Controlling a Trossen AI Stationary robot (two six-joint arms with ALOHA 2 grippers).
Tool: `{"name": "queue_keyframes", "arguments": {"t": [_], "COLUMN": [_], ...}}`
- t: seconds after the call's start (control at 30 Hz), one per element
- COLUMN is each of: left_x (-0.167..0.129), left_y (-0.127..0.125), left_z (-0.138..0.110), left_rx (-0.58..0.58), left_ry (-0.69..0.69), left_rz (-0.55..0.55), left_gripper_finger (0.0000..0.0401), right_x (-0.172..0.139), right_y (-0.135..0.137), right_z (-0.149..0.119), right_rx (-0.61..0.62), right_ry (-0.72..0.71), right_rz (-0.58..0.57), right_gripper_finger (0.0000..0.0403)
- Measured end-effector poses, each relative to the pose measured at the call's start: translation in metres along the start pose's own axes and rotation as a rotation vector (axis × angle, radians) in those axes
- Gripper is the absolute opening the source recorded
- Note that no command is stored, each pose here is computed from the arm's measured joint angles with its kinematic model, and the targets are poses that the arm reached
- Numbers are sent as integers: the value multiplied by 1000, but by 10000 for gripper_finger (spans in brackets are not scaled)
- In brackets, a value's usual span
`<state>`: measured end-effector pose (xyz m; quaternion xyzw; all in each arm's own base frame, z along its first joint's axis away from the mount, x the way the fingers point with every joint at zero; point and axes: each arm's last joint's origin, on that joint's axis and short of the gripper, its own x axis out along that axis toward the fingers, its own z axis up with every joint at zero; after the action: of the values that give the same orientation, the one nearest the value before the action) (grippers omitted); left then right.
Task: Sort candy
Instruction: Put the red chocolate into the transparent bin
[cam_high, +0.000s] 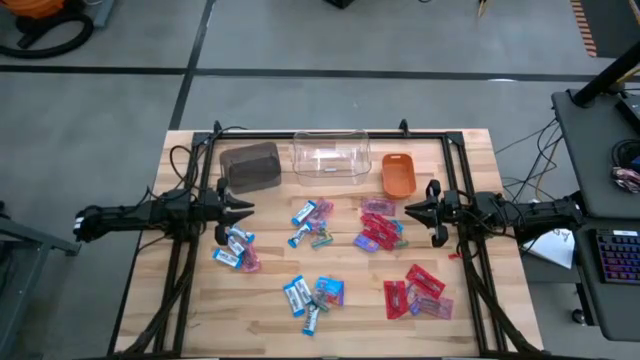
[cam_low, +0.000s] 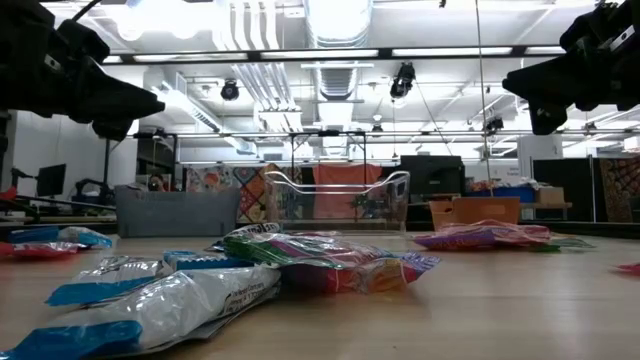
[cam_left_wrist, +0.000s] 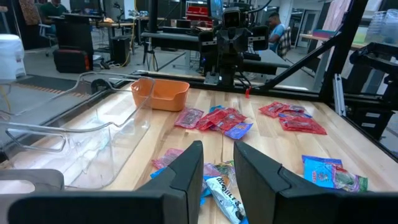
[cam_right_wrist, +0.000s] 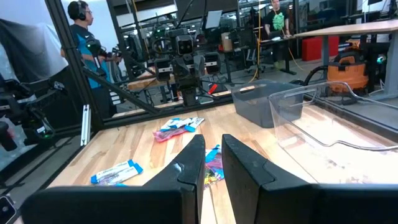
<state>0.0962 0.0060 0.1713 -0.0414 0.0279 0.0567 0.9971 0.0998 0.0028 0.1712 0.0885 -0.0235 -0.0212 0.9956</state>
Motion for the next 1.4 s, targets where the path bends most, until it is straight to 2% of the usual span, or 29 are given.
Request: {"name": "queue_keyframes", "arguments": {"t": [0.07, 0.23, 0.43, 0.57, 0.63, 0.73, 0.83, 1.07, 1.23, 1.4], "left_x": [0, -3, -6, -3, -1, 3, 7, 18, 29, 40], "left_y": [0, -1, -3, -3, -3, -1, 0, -6, -8, -8], "left_z": [4, 23, 36, 31, 29, 27, 25, 28, 22, 16], "left_rx": [-15, -214, -256, -334, -331, -324, -318, -310, -304, -293], "left_ry": [-48, -242, -378, -362, -356, -338, -322, -321, -260, -222], "left_rz": [-2, -30, -73, -124, -95, -8, 12, -123, -114, -99], "left_gripper_finger": [75, 75, 75, 75, 75, 75, 75, 75, 75, 75], "right_x": [0, 0, 0, 0, 0, 0, 0, 0, 0, 2], "right_y": [0, 0, 0, 0, 0, 0, 1, 1, 1, 0], "right_z": [0, 0, 0, 1, 1, 2, 5, 8, 9, 7], "right_rx": [-1, 0, 0, 5, 34, 158, 228, 235, 133, 165], "right_ry": [0, -1, 0, -8, -8, -18, -54, -81, -92, -75], "right_rz": [0, 0, 0, 1, 1, 4, 15, 23, -8, -38], "right_gripper_finger": [47, 47, 47, 47, 47, 47, 47, 47, 47, 47]}}
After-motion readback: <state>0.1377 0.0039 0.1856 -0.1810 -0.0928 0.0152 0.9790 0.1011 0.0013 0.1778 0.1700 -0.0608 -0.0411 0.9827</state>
